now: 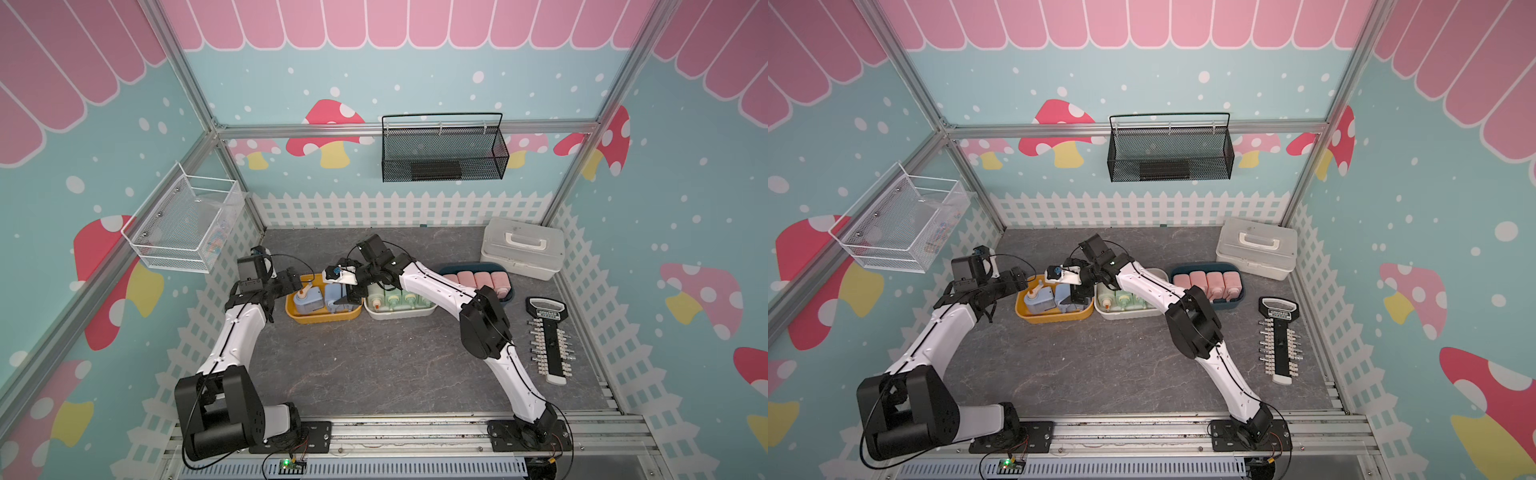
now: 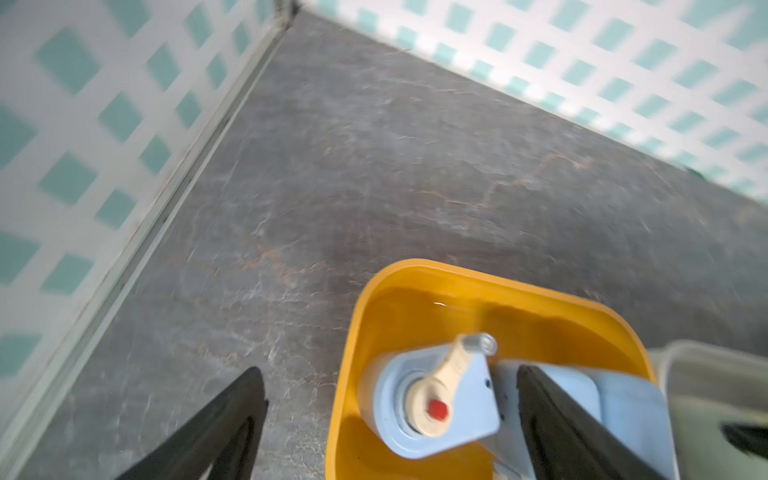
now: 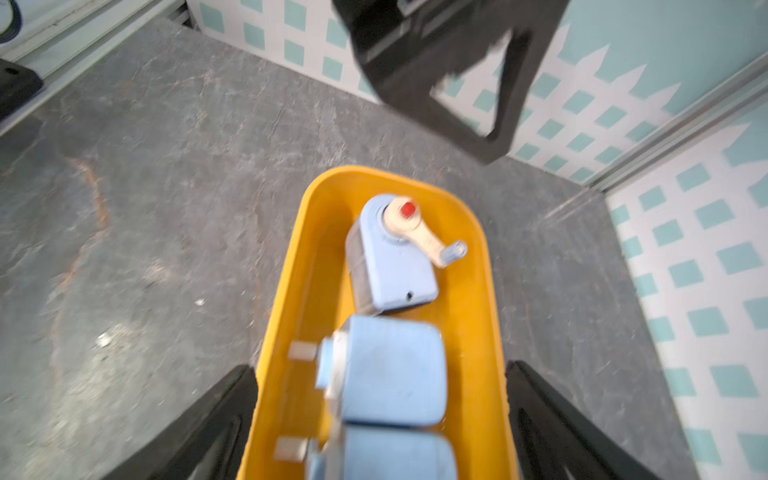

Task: Place the pencil sharpeners by color into the storage box
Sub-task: Place the pencil sharpener in the storage box, then pick up the pencil sharpener from the storage box.

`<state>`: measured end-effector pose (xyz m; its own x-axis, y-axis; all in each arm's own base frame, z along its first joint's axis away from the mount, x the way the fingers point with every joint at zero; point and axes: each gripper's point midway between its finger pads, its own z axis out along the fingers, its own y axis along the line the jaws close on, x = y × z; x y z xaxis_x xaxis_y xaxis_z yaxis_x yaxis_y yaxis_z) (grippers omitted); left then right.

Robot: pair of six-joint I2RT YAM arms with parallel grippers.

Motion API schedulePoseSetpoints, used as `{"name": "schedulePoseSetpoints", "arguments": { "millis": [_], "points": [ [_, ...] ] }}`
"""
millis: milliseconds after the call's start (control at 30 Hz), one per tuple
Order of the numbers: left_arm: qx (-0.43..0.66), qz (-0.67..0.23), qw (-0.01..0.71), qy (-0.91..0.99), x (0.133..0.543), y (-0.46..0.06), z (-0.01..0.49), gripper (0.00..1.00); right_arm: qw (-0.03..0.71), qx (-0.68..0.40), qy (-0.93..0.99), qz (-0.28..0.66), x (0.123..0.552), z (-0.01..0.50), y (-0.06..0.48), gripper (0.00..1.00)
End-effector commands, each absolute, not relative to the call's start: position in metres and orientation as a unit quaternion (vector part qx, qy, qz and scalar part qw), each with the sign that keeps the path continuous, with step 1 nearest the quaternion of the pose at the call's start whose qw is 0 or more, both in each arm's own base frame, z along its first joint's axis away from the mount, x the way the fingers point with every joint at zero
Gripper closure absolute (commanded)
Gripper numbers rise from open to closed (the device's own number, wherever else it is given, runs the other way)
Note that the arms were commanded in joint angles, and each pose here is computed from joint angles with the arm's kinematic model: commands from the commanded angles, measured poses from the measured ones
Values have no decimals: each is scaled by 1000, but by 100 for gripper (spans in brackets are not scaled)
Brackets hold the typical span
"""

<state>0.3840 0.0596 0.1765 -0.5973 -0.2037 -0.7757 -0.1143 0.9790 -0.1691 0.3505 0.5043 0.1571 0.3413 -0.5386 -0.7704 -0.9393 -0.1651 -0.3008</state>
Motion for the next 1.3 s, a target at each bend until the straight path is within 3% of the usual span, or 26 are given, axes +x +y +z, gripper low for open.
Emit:
{"name": "schedulePoseSetpoints", "arguments": {
  "millis": [0,233,367,800,1267],
  "points": [
    [113,-59,456,881,371,24,164,7,412,-709,528,221,345,182,479,6],
    [263,-17,492,829,355,18,164,7,411,-701,551,189,328,191,438,5],
    [361,-50,446,817,337,3,162,12,426,-698,552,165,326,206,419,5],
    [419,-75,367,827,341,19,157,16,426,-692,572,112,350,200,398,4],
    [397,-108,296,862,359,47,97,22,400,-698,586,99,367,176,395,4]
  ]
}}
